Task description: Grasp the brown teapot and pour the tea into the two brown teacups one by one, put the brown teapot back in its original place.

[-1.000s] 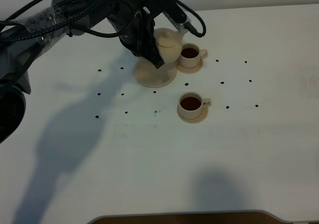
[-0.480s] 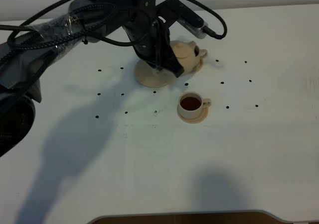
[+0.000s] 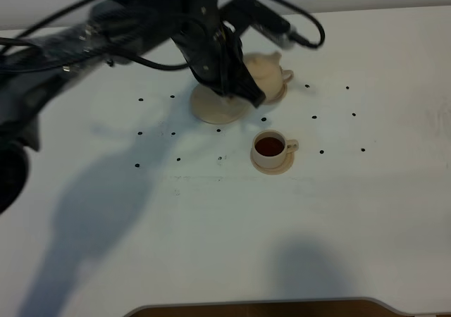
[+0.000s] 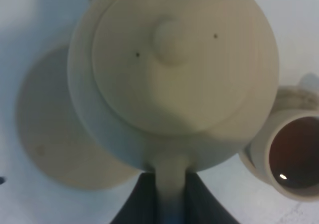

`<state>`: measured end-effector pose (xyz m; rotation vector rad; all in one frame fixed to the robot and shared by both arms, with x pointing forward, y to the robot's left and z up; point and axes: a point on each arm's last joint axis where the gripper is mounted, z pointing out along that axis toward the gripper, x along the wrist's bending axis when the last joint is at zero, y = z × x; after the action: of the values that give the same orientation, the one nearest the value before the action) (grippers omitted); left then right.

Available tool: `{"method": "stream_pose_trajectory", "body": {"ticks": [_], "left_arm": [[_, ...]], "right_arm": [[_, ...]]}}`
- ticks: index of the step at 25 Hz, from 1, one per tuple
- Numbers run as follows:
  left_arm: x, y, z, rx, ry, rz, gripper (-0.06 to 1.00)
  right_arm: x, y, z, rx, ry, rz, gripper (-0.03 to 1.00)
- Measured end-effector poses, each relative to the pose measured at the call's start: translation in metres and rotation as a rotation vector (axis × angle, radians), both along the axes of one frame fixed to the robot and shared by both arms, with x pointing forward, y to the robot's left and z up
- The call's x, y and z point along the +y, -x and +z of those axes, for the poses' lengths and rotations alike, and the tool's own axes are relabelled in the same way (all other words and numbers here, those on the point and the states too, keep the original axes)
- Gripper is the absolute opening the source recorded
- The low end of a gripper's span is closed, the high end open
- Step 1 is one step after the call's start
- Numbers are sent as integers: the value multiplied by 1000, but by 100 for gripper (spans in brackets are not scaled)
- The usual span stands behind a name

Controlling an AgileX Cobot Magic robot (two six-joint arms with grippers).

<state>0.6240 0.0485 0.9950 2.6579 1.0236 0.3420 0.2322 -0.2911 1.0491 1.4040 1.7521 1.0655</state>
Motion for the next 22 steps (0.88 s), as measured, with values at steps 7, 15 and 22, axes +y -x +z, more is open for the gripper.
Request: {"method": "stream_pose_trajectory", "body": {"ticks": [7,15,22], "left_arm": [[33,-7,10,23,-12,141,12],[56,-11,-19,1,48,259,12],[56,-7,-39,-20,107,290,12]], "right_arm": [[0,0,0,0,0,0,40],[0,0,0,0,0,0,40],[0,0,0,0,0,0,40]]}}
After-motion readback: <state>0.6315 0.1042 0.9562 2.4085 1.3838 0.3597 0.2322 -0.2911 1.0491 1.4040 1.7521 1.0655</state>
